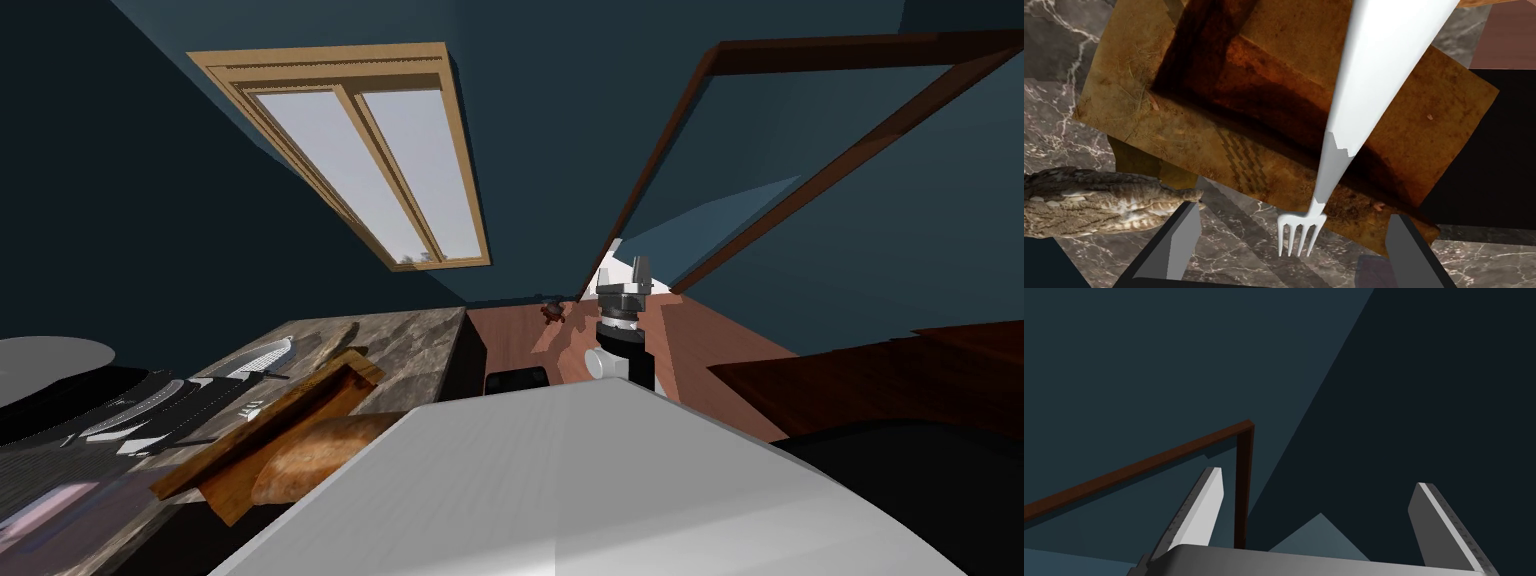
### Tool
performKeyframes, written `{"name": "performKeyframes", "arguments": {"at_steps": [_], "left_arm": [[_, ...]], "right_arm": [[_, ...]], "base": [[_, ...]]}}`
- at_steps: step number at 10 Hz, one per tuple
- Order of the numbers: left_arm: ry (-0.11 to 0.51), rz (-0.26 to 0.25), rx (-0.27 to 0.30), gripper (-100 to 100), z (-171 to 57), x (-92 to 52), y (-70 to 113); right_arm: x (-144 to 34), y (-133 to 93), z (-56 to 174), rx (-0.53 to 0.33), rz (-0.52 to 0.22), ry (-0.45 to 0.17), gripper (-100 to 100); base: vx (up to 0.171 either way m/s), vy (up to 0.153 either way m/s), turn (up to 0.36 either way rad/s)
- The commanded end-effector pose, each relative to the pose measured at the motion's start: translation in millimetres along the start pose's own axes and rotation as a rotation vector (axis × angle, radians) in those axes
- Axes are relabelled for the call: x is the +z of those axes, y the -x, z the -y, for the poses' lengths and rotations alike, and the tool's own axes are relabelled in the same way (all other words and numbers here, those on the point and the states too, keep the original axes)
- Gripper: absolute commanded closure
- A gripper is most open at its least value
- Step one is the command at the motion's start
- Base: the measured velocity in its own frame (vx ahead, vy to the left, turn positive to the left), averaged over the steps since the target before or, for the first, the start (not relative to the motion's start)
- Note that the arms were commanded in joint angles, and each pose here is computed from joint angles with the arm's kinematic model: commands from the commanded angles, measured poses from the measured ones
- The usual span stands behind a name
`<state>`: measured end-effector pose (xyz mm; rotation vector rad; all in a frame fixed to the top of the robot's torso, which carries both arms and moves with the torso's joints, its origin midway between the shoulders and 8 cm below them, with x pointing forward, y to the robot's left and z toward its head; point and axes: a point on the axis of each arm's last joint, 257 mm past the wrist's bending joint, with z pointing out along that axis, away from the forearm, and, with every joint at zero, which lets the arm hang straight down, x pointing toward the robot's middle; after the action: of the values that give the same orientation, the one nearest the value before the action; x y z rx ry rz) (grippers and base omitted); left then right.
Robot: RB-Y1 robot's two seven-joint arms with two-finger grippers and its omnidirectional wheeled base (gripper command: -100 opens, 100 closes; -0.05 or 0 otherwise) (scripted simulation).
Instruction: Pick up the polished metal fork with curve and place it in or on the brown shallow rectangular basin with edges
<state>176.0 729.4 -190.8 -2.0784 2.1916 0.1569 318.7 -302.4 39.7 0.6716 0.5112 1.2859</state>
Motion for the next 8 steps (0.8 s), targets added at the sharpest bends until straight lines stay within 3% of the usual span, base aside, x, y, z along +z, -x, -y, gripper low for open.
{"name": "performKeyframes", "arguments": {"at_steps": [1,2,3,5,6,8], "left_arm": [[0.000,0.000,0.000,-100,0.0,0.0,0.0],[0.000,0.000,0.000,0,0.0,0.0,0.0],[0.049,0.094,-0.075,-100,-30.7,1.5,33.1],[0.113,0.172,-0.078,-100,-48.3,-3.6,53.0],[0.126,0.204,-0.101,-100,-58.2,-0.8,61.0],[0.094,0.266,-0.124,-100,-51.6,-3.6,76.7]], "right_arm": [[0.0,0.0,0.0,0.000,0.000,0.000,0],[0.0,0.0,0.0,0.000,0.000,0.000,0],[0.0,0.0,0.0,0.000,0.000,0.000,0],[-0.1,0.1,0.0,0.000,0.000,0.000,0],[0.0,0.0,0.0,0.000,0.000,0.000,0],[0.0,0.0,0.0,0.000,0.000,0.000,0]], "base": [[0.000,0.000,0.000],[0.000,0.000,0.000],[0.178,0.015,0.295],[0.198,0.021,0.103],[0.030,-0.019,-0.041],[-0.024,-0.011,0.004]]}}
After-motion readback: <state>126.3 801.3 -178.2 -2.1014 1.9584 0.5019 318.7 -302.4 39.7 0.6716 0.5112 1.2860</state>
